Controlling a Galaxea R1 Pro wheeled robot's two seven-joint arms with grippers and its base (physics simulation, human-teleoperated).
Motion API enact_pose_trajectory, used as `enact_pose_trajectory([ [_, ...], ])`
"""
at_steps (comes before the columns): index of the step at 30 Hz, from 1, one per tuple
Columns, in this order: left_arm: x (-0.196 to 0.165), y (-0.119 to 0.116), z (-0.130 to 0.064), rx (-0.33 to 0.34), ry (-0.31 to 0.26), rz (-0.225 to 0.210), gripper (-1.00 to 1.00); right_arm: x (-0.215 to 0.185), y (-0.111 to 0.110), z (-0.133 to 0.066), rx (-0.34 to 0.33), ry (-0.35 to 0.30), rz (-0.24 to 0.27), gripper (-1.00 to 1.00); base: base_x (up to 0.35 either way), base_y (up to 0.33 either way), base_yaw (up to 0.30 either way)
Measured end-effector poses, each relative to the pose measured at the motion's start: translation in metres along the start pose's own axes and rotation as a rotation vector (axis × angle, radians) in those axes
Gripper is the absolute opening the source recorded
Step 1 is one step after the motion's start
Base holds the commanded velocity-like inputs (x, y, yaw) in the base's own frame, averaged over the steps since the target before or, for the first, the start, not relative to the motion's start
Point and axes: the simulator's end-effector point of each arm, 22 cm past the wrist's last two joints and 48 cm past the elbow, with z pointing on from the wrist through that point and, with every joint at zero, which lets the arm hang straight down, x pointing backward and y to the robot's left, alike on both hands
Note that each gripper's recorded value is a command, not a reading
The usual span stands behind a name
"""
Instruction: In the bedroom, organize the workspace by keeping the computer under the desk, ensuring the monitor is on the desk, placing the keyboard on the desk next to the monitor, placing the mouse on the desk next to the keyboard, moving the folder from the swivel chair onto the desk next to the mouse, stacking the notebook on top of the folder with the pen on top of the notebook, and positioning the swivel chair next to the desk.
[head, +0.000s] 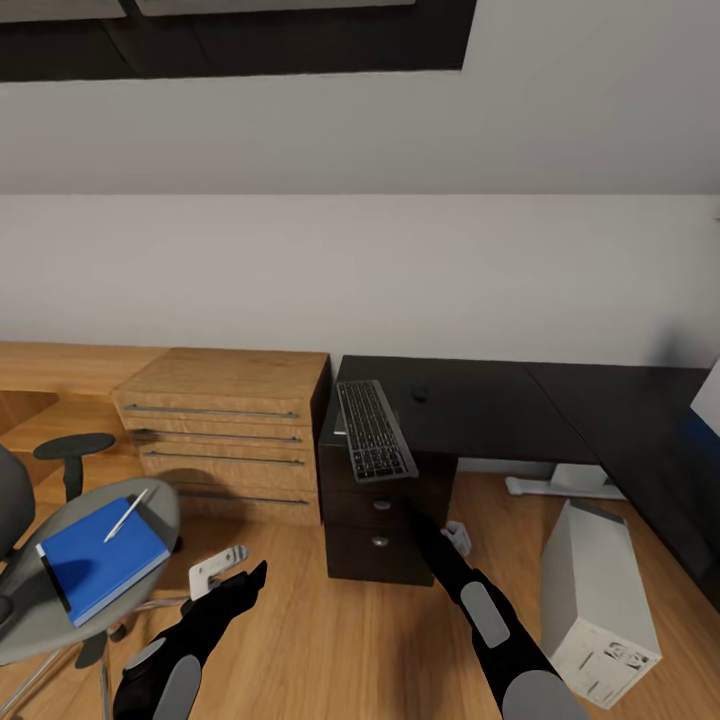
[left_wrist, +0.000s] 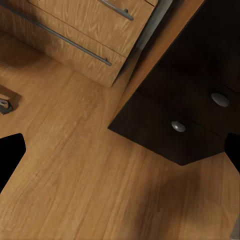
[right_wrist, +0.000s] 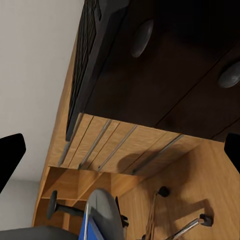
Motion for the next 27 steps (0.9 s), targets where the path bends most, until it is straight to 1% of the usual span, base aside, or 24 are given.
enact_pose_trajectory([
  [4,0.0004,0.0003,0.0001,-0.001,0.001,0.0,1.0,0.0,0.0,0.0,0.0,0.0,0.0,1.0,0.087,0.0,0.0],
  [10,0.0005,0.0004,0.0,-0.002,0.001,0.0,1.0,-0.0001,0.0001,-0.0001,0.0,0.0,0.0,1.0,0.186,0.0,0.0],
  [16,0.0005,0.0017,0.0002,-0.007,0.001,0.0,1.0,0.0,0.0,0.0,0.0,0.0,0.0,1.0,0.065,0.004,0.0],
  [22,0.0002,0.0014,-0.0001,-0.005,0.0,0.0,1.0,0.0,0.0001,-0.0002,0.0,0.0,0.0,1.0,0.202,0.079,0.0],
  [27,0.0002,0.0023,0.0001,-0.007,0.001,0.0,1.0,-0.0001,-0.0001,0.0,0.001,0.0,0.0,1.0,0.1,0.037,0.0],
])
